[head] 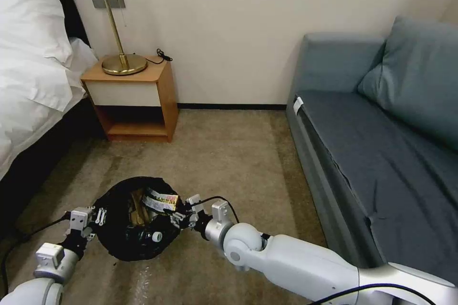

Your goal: Pick up the trash bin, then pick up the garbage on the floor and place it into the trash bin.

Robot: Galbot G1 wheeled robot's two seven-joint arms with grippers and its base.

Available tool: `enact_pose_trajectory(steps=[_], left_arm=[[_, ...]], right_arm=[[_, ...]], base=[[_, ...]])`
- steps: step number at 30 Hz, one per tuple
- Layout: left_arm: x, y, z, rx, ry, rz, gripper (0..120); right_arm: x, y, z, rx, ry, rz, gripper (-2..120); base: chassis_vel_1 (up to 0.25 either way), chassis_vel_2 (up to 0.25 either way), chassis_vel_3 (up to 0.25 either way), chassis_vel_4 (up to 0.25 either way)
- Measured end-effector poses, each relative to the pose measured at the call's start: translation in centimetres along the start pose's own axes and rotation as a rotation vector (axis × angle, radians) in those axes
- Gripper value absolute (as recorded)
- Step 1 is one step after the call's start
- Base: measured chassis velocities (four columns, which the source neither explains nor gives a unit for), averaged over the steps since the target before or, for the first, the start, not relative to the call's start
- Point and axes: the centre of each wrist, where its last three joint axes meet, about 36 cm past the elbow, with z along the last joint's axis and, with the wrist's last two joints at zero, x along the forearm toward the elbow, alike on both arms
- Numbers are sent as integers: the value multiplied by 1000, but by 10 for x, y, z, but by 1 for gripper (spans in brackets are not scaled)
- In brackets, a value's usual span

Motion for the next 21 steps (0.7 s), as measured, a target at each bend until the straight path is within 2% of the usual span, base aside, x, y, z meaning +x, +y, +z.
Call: enact_pose_trajectory(steps=[1, 3, 4, 5, 8, 11, 16, 18, 19, 21], left_arm=[[0, 0, 0, 0, 0, 0, 5], [1, 0, 1, 1, 2, -7, 5], [1, 0, 1, 1, 2, -7, 5], [1, 0, 2, 2, 4, -12, 5], [1, 0, 2, 4, 4, -15, 5], [2, 0, 2, 11, 2, -20, 5], [3, 0, 1, 25, -6, -31, 5], [6, -2, -2, 113, -12, -74, 5], [6, -2, -2, 113, -12, -74, 5], [7, -3, -4, 171, -6, -114, 5]], right_arm=[[0, 0, 0, 0, 0, 0, 55], [8, 12, -11, -7, -9, -10, 70], [8, 12, -11, -7, -9, -10, 70], [15, 19, -19, -4, -22, -16, 78], [24, 30, -27, 0, -31, -11, 84], [34, 36, -39, 3, -57, 17, 97], [36, 28, -46, -7, -90, 77, 100], [41, 5, -56, -28, -130, 174, 100], [41, 5, -56, -28, -130, 174, 100], [52, -14, -63, -34, -147, 228, 100]], base=[[0, 0, 0, 0], [0, 0, 0, 0], [0, 0, 0, 0], [0, 0, 0, 0], [0, 0, 0, 0], [0, 0, 0, 0], [0, 0, 0, 0], [0, 0, 0, 0], [0, 0, 0, 0], [0, 0, 0, 0]])
